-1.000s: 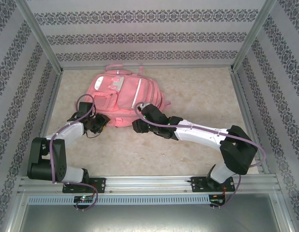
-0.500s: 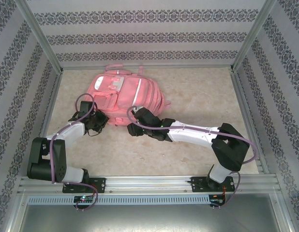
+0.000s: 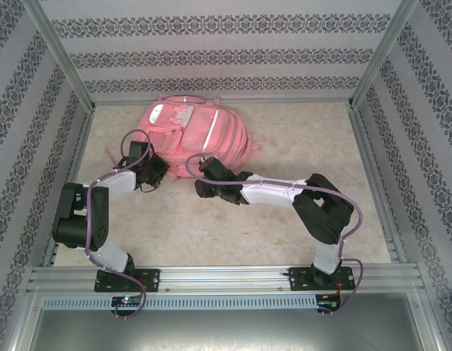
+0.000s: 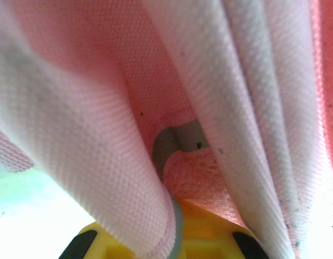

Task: Pack the student bag
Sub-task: Move the student bag to the top-center of the table.

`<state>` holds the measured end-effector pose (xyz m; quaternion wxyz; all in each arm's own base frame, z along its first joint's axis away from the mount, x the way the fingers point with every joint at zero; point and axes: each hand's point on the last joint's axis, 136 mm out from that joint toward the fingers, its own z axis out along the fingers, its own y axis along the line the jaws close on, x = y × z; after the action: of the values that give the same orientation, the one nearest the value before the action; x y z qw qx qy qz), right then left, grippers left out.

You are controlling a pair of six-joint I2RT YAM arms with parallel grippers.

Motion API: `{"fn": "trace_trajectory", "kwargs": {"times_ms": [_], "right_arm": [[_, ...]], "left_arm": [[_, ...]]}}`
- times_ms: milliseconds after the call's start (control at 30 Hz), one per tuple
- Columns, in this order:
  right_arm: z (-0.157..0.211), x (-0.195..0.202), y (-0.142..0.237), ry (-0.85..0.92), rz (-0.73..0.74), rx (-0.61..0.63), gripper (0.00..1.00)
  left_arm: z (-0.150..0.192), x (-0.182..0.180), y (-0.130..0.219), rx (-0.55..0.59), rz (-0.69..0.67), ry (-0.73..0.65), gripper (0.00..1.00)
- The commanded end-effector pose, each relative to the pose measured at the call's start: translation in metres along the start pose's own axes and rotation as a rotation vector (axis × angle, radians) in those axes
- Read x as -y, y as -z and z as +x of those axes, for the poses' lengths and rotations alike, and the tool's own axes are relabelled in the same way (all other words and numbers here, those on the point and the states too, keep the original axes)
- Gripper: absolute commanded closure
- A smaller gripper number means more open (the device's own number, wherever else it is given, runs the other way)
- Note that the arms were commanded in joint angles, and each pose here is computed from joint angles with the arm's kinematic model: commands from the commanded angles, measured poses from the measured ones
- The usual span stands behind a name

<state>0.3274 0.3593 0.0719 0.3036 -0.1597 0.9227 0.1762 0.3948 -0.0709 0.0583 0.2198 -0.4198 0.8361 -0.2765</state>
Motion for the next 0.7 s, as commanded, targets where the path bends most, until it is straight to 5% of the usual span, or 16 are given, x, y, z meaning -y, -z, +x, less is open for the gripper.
{"fn": "trace_trajectory", "kwargs": {"times_ms": [0, 500, 667], "right_arm": [[-0.017, 0.016, -0.012, 0.003, 0.021, 0.003, 0.51], [-0.004, -0.043, -0.035, -0.209, -0.073, 0.016, 0.55], [-0.005, -0.053, -0.058, -0.27, -0.033, 0.052, 0.64]], "left_arm": [[-0.003, 0.016, -0.004, 0.04, 0.04, -0.031, 1.0], [0.01, 0.021, -0.007, 0.021, 0.027, -0.078, 1.0], [0.011, 0.023, -0.01, 0.001, 0.024, -0.103, 1.0]]}}
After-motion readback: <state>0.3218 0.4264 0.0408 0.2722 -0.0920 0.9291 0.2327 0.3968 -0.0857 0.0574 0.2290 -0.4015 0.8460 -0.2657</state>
